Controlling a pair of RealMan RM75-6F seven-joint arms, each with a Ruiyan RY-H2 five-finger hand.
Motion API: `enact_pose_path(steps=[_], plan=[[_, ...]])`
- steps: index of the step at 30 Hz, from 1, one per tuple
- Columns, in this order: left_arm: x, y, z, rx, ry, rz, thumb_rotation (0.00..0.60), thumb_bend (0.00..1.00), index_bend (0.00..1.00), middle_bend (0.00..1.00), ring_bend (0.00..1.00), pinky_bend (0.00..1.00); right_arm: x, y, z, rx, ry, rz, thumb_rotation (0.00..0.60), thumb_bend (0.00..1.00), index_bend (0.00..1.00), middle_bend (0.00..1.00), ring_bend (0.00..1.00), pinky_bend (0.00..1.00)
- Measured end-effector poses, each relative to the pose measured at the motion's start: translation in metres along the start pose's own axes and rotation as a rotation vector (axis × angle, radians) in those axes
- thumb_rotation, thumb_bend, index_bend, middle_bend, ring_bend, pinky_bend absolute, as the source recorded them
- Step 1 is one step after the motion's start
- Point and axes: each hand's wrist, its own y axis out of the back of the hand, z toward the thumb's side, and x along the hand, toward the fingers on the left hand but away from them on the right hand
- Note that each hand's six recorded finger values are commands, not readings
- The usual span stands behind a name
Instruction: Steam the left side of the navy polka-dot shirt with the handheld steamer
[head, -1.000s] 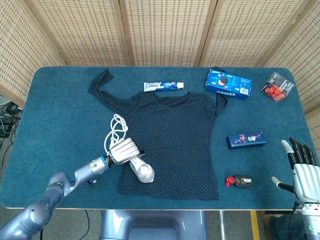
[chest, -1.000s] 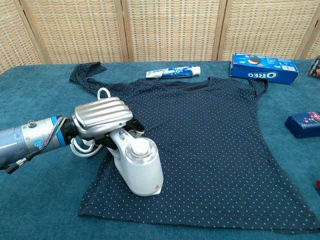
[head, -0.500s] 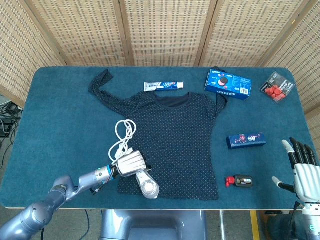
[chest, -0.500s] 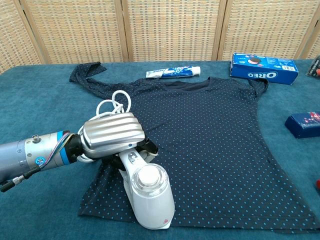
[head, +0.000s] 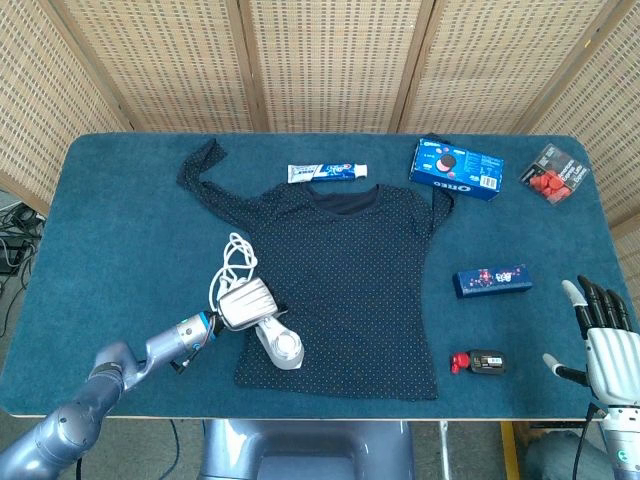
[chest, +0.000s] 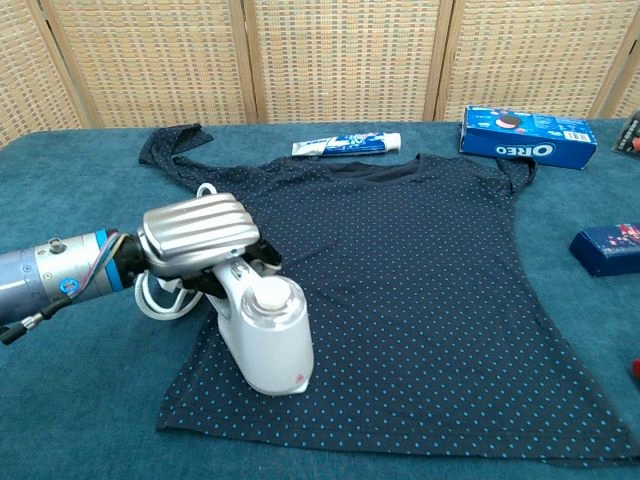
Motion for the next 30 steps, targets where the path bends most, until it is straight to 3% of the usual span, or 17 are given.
enact_pose_path(steps=[8, 14, 22, 26, 30], plan=[[-0.008, 0.003, -0.026, 0.001, 0.084, -0.005, 0.600, 0.73, 1.00, 0.91, 0.82, 0.94, 0.000, -0.001, 0.002, 0.001, 0.005, 0.004, 0.600, 0.00, 0.03, 0.00, 0.00, 0.00], [-0.015, 0.028, -0.062, -0.009, 0.187, 0.076, 0.600, 0.73, 1.00, 0.91, 0.82, 0.94, 0.001, 0.000, 0.003, -0.003, 0.010, 0.002, 0.600, 0.00, 0.03, 0.00, 0.00, 0.00], [-0.055, 0.072, -0.145, 0.084, 0.415, 0.134, 0.600, 0.73, 1.00, 0.91, 0.82, 0.94, 0.003, 0.000, 0.006, -0.001, 0.024, 0.003, 0.600, 0.00, 0.03, 0.00, 0.00, 0.00], [-0.082, 0.076, -0.179, 0.071, 0.549, 0.117, 0.600, 0.73, 1.00, 0.91, 0.82, 0.94, 0.004, -0.002, 0.008, 0.005, 0.030, 0.006, 0.600, 0.00, 0.03, 0.00, 0.00, 0.00], [-0.106, 0.066, -0.201, 0.024, 0.670, 0.075, 0.600, 0.72, 1.00, 0.91, 0.82, 0.93, 0.004, -0.004, 0.011, 0.012, 0.033, 0.009, 0.600, 0.00, 0.03, 0.00, 0.00, 0.00]])
